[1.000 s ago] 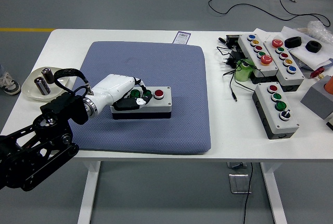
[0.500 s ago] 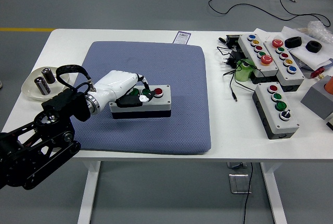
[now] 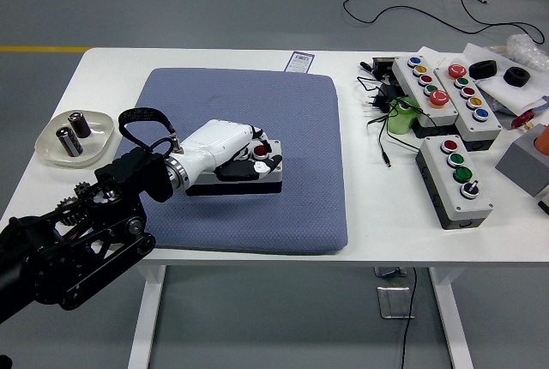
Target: Pick up the button,place it on the desk,press the button,press the button
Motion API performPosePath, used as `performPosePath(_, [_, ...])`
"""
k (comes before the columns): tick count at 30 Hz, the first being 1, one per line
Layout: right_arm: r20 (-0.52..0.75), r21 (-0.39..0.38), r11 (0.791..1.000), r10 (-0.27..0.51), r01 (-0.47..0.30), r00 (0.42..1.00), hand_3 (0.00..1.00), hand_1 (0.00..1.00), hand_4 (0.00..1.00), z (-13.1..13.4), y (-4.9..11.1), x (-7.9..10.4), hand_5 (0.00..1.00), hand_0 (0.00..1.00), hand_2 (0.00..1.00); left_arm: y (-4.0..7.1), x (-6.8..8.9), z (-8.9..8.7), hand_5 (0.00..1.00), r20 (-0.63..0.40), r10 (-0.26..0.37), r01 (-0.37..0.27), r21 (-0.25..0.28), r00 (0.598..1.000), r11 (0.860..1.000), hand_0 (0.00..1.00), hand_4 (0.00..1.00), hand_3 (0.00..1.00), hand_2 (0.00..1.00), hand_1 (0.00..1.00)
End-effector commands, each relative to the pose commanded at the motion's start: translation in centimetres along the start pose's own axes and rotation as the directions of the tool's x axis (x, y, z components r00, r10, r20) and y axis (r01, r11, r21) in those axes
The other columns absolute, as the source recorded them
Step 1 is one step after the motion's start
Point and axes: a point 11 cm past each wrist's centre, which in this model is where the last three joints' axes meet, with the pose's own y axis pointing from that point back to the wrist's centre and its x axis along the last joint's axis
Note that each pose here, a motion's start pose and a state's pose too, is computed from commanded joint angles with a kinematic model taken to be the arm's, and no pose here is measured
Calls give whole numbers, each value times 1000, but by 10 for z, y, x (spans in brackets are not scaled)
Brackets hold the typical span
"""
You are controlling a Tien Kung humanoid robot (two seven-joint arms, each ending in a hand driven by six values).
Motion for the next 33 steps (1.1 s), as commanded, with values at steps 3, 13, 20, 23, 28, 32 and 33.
performPosePath(3, [-1, 1, 1000, 0, 0, 1000, 624, 658, 310, 0, 0, 0, 173, 673, 674, -1, 2, -2, 998, -3, 4, -4, 8, 1000, 1000, 2, 626, 633, 2, 2])
performPosePath(13, [-2, 1, 1000, 0, 0, 1000, 624, 658, 310, 0, 0, 0, 173, 673, 674, 1, -6, -8, 998, 7, -29, 29, 20, 1000, 999, 2, 629, 632, 2, 2])
performPosePath(20, [-1, 2, 1000, 0, 0, 1000, 624, 658, 310, -1, 0, 0, 173, 673, 674, 1, -18, -15, 998, 16, -80, 79, 46, 997, 996, 2, 630, 632, 2, 2])
performPosePath(23, [0, 2, 1000, 0, 0, 1000, 624, 658, 310, -1, 0, 0, 173, 673, 674, 1, -20, -18, 998, 16, -88, 87, 58, 996, 995, 2, 630, 632, 2, 2])
performPosePath(28, [0, 2, 1000, 0, 0, 1000, 624, 658, 310, -1, 0, 0, 173, 673, 674, 2, -11, -19, 998, 15, -56, 55, 57, 998, 997, 2, 622, 634, 2, 2])
performPosePath(32, [0, 2, 1000, 0, 0, 1000, 624, 658, 310, -1, 0, 0, 173, 673, 674, 6, 13, -12, 998, -35, 36, -35, 30, 999, 999, 2, 622, 640, 2, 2])
performPosePath(33, [0, 2, 1000, 0, 0, 1000, 624, 658, 310, -1, 0, 0, 173, 673, 674, 7, 19, -10, 998, -55, 62, -61, 22, 997, 998, 2, 622, 640, 2, 2])
